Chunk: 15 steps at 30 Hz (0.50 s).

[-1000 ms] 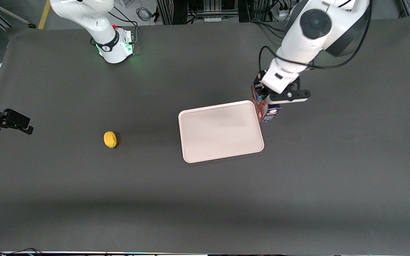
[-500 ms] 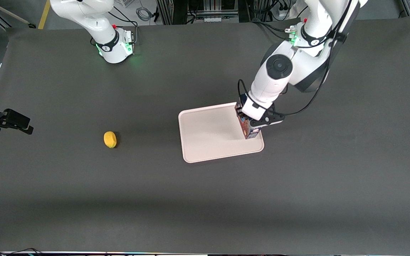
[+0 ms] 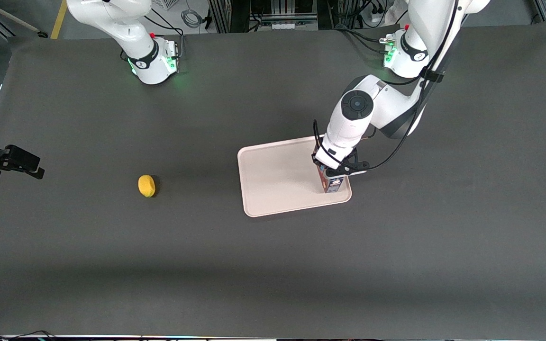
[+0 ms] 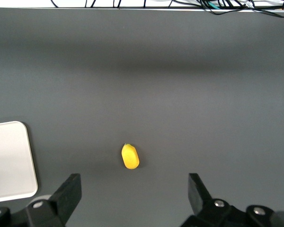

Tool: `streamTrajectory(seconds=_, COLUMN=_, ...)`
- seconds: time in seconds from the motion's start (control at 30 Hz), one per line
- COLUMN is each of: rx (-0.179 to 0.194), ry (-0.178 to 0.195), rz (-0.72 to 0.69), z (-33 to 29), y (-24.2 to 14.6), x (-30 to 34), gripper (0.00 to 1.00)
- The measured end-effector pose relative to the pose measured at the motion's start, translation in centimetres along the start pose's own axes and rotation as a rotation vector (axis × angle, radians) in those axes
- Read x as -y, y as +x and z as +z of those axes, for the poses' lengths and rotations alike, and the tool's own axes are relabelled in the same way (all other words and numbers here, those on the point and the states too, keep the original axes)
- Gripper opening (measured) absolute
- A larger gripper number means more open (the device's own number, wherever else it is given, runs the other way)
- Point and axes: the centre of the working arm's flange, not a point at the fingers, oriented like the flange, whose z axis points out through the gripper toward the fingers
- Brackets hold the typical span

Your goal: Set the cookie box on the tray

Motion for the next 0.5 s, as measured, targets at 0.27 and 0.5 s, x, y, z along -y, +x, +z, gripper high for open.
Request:
streamTrajectory(seconds=0.27, rx=-0.016, ry=0.021, rz=0.016, z=1.8, y=-0.2, x=0.5, gripper=0.23)
streamTrajectory(seconds=0.5, rx=-0.010, ry=0.026, rz=0.017, z=2.8, y=-0.7, x=0.5, gripper=0.23)
